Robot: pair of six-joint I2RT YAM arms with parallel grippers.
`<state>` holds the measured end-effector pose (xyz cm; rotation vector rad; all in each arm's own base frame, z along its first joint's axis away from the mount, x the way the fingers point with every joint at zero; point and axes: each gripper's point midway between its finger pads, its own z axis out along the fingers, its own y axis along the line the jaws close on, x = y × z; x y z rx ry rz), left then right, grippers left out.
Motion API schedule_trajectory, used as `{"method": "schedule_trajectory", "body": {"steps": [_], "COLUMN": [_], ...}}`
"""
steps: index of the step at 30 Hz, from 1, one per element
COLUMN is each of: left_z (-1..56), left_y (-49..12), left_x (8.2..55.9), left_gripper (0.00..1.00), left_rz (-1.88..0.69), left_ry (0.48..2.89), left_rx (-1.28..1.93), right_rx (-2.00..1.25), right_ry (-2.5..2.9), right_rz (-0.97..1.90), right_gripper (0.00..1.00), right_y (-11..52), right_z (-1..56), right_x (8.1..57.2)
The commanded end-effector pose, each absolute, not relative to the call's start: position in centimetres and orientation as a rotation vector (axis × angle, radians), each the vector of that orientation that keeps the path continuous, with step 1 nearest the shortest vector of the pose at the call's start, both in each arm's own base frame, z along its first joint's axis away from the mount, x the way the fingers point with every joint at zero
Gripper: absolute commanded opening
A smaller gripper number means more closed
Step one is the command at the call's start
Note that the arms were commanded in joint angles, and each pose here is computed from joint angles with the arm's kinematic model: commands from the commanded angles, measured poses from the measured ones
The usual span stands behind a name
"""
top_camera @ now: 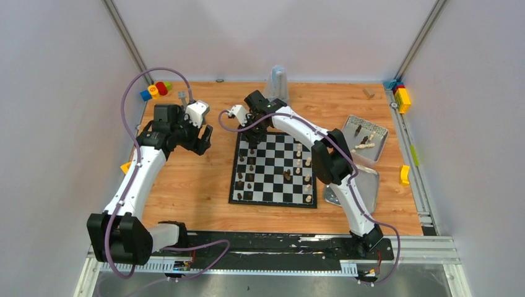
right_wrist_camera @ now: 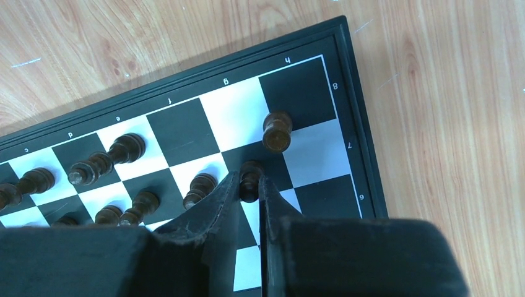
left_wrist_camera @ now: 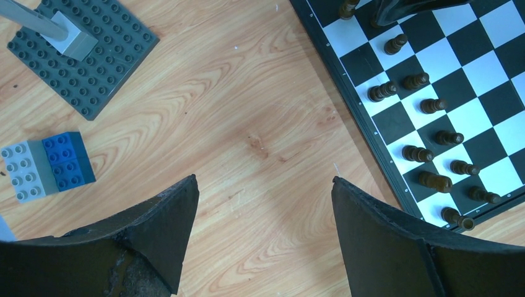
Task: Set up the chess pieces on the board
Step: Move the chess piece to the chessboard, then pick up the chess piece from the chessboard.
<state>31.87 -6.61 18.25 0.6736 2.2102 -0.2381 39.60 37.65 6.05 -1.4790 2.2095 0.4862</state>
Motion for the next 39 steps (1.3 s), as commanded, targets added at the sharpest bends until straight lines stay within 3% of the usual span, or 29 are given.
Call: {"method": "schedule_trajectory", "body": {"steps": [1, 11, 24, 32, 39], "left_z": [19.5, 19.4, 19.6, 20.1, 20.2], "left_y": [-6.7, -6.6, -6.6, -6.8, -7.1], "left_x": [32.0, 32.1, 32.3, 32.1, 32.0], "left_gripper": [0.87, 0.87, 0.87, 0.87, 0.88], "left_rz": [-0.237, -0.234, -0.23, -0.241, -0.262], "left_ry": [2.155, 2.16, 2.153, 2.136, 2.129], "left_rx": [0.664, 0.661, 0.66, 0.667, 0.676], "right_rx": [-1.486, -1.445, -1.357, -1.403, -1.436], "right_ry": [2.174, 2.146, 2.106, 2.249, 2.31], "right_rz": [0.476, 0.449, 0.397, 0.426, 0.46], "right_gripper": [0.17, 0.44, 0.48, 0.47, 0.47], "right_y": [38.5, 38.5, 32.8, 26.2, 24.4], "right_z": [6.5, 8.8, 15.9, 12.1, 8.7], "right_x": [40.2, 40.6, 37.8, 31.2, 28.0]}}
